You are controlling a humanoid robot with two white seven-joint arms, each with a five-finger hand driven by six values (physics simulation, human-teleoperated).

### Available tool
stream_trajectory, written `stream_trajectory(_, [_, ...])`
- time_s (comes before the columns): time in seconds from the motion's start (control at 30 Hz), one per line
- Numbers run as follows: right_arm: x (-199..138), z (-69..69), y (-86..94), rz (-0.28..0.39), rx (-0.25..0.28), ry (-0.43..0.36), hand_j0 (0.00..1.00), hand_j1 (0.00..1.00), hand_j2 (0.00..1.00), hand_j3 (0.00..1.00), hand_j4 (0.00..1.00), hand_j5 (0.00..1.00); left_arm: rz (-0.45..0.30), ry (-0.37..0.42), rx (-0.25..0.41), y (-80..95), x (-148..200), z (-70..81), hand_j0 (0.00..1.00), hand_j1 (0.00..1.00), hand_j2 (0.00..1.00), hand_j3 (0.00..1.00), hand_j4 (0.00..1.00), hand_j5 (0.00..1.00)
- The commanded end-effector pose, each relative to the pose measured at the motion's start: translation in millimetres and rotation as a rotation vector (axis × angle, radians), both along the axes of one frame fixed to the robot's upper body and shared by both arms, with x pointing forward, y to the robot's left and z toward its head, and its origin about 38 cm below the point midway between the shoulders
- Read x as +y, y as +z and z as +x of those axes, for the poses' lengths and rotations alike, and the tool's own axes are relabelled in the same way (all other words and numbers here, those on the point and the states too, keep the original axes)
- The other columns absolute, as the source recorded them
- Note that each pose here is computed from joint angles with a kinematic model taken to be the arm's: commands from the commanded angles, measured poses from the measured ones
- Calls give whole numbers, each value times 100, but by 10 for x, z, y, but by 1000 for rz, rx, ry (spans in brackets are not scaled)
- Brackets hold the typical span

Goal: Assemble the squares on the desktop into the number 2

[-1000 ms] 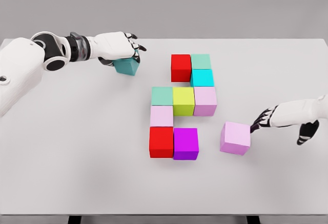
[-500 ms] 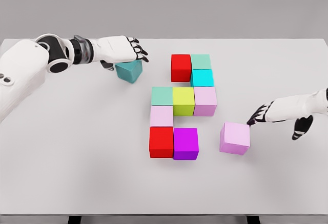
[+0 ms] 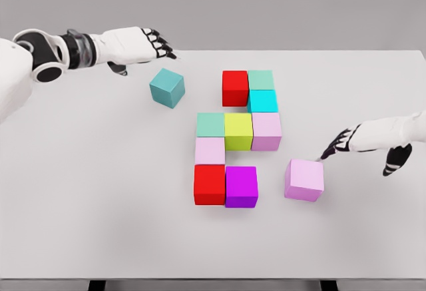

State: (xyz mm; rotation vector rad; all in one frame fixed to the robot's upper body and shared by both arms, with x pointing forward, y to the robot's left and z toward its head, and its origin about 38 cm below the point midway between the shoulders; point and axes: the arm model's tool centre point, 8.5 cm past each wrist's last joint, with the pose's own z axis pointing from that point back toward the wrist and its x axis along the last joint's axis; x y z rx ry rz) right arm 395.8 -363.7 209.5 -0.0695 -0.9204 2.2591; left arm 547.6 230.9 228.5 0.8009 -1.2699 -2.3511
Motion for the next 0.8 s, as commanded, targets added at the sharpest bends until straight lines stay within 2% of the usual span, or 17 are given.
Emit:
stream_trajectory(0.0, [-99,-25,44,-8,-9,-22,100,100,100,100,100,100,-10,29,-15,81,145,14,100,100,100,100,100,100])
stream_trajectory(0.13, [-134,-73,10,-31,-4,-16,100,100,100,100,100,100,15,48,-13,55,279,-3,100,100,100,100,100,100])
stream_trajectory(0.17, [-41,-124,9,-33,-5,22,100,100,100,100,100,100,21,49,-11,38,288,-8,100,100,100,100,100,100])
stream_trajectory(0.27, [45,-297,51,-22,0,68,100,100,100,100,100,100,58,62,-10,-10,391,-24,88,88,88,88,88,88])
stream_trajectory(0.3, [62,-305,52,-20,0,74,100,100,100,100,100,100,83,80,-15,-15,511,-35,86,86,86,86,86,86])
stream_trajectory(0.5, [100,-315,9,-17,12,84,100,100,100,100,100,100,113,91,-2,-109,578,-53,85,85,85,85,85,85])
stream_trajectory(0.77, [271,-253,-32,-1,14,120,100,100,100,100,100,100,195,48,11,-281,502,-118,86,86,86,86,86,86])
